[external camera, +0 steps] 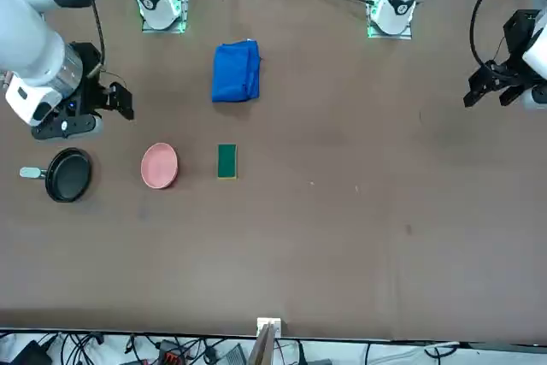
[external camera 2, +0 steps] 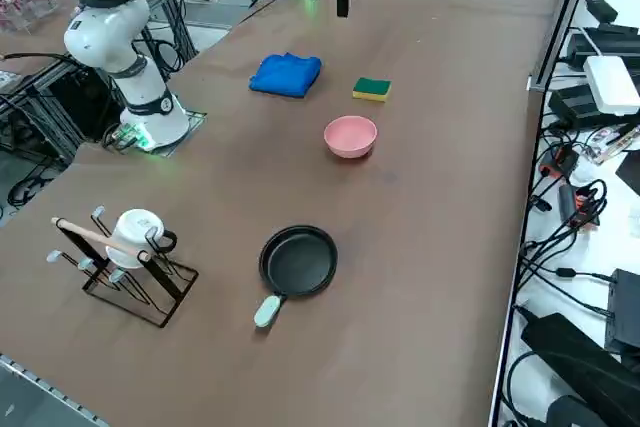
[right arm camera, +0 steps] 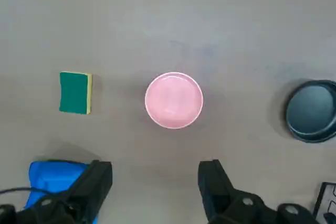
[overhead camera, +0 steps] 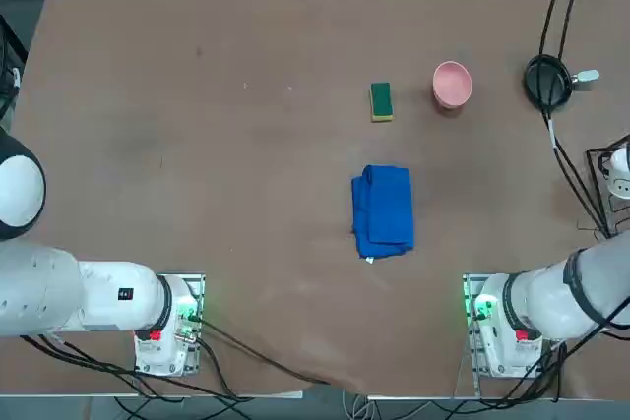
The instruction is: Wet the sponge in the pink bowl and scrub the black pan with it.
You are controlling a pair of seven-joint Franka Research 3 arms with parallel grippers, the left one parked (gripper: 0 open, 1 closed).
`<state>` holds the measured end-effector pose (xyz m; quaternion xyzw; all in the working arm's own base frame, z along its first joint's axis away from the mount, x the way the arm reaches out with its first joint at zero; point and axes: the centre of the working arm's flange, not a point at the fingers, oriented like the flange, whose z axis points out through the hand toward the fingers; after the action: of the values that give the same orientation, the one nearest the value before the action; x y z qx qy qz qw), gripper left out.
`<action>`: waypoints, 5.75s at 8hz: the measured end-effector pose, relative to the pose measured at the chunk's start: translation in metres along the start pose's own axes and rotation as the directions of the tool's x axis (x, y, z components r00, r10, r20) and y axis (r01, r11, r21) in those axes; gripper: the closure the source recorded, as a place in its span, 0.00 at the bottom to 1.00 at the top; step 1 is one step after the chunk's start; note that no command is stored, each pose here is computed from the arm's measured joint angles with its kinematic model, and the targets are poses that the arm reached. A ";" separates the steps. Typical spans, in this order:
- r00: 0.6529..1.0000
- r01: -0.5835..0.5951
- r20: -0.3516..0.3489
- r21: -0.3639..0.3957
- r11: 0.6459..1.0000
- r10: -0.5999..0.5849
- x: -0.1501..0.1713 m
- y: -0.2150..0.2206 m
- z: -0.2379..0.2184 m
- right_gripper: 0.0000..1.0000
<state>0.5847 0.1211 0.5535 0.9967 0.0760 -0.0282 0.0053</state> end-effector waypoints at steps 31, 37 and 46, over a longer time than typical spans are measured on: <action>0.992 -0.061 -0.108 0.021 0.998 0.063 -0.003 -0.230 0.346 0.00; 0.993 -0.062 -0.095 0.014 0.998 0.063 -0.004 -0.229 0.355 0.00; 0.994 -0.061 -0.087 0.009 0.998 0.061 -0.003 -0.230 0.367 0.31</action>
<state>0.5268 0.3430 0.1860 0.9988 0.0457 0.0155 -0.0001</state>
